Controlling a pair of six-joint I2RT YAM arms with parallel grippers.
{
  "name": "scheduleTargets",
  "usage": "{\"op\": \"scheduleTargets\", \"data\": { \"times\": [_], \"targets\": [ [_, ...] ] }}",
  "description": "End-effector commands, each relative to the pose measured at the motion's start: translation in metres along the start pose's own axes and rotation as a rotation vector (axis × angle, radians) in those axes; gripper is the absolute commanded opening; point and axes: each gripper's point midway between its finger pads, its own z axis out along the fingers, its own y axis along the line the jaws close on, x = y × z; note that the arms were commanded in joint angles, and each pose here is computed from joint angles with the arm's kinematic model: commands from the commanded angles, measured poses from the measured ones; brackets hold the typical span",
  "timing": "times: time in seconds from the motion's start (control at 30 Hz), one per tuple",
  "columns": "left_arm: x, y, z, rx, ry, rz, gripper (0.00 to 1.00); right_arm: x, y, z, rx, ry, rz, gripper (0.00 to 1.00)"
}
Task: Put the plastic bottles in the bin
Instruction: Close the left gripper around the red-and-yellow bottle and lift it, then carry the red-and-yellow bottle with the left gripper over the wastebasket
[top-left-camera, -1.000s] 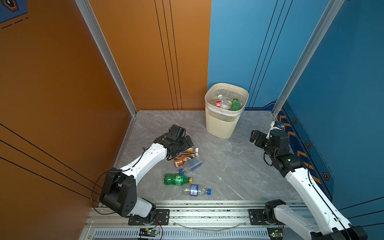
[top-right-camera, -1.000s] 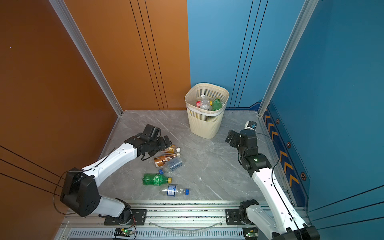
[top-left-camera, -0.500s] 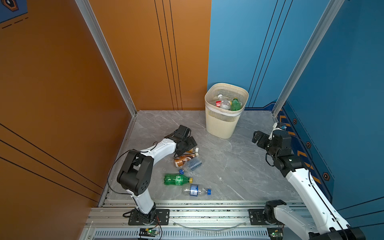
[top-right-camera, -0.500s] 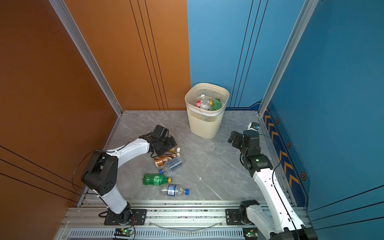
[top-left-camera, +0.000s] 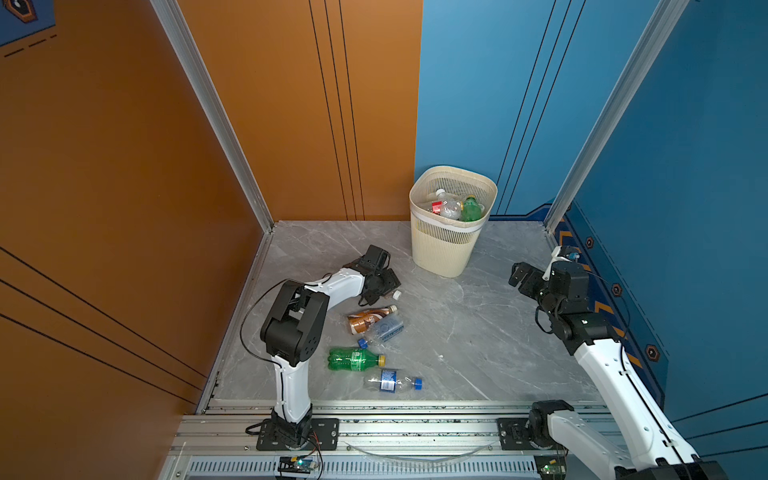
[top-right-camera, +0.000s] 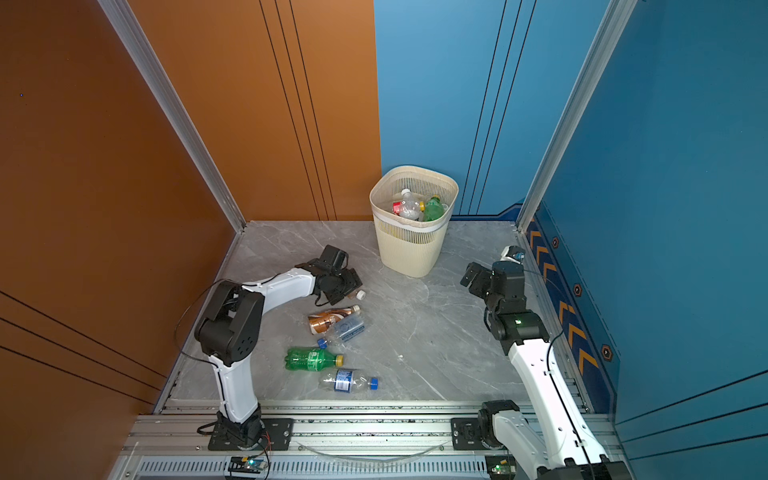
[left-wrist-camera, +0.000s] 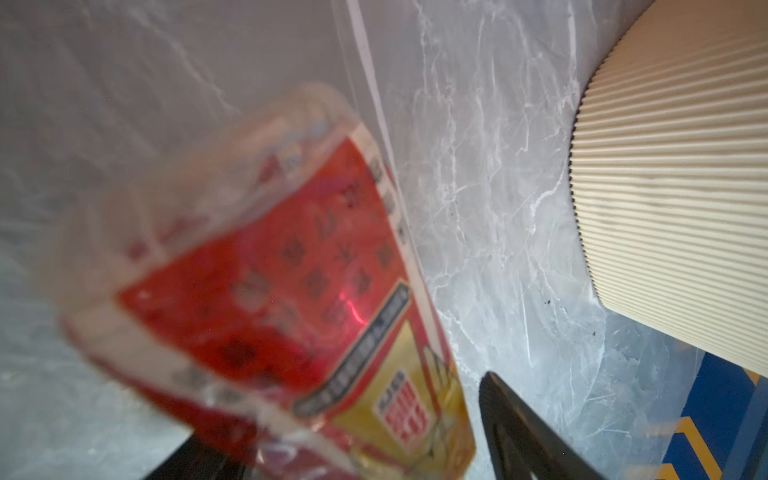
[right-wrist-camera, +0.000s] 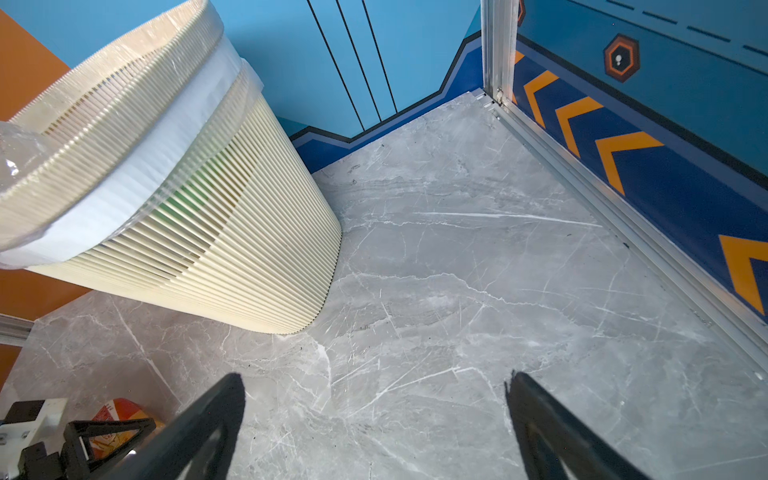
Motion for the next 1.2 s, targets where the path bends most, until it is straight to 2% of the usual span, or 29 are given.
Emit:
{"op": "scheduleTargets", "data": {
  "times": [0.0,0.2,0.43,0.63,0.87,0.97,1.17],
  "targets": [
    [-0.013,-0.015,0.003,0.043,-0.003,-0.012,0.79,0.007,-0.005,-0.001,0.005,0.024,-0.014,1.0],
    [-0.02,-0.015,0.008,0.048,0.008,-0.014,0.75,0.006,-0.006,0.002,0.005,0.028,-0.01,1.0],
    [-0.025,-0.019,0.002,0.06,0.005,0.022,0.56,0.006,-0.007,0.004,0.002,0.031,-0.007,1.0],
    [-0.031,-0.037,-0.02,0.106,-0.024,0.068,0.5,0.006,-0.007,0.003,0.0,0.032,-0.004,1.0],
    [-0.055,-0.086,-0.088,0.209,-0.121,0.201,0.43,0.004,-0.008,-0.002,-0.001,0.024,-0.002,1.0],
    [-0.064,-0.112,-0.13,0.253,-0.166,0.296,0.39,0.004,-0.008,-0.005,-0.005,0.02,0.0,1.0],
    [-0.08,-0.165,-0.214,0.345,-0.285,0.486,0.4,0.002,-0.009,-0.011,-0.008,0.011,0.001,1.0]
  ]
}}
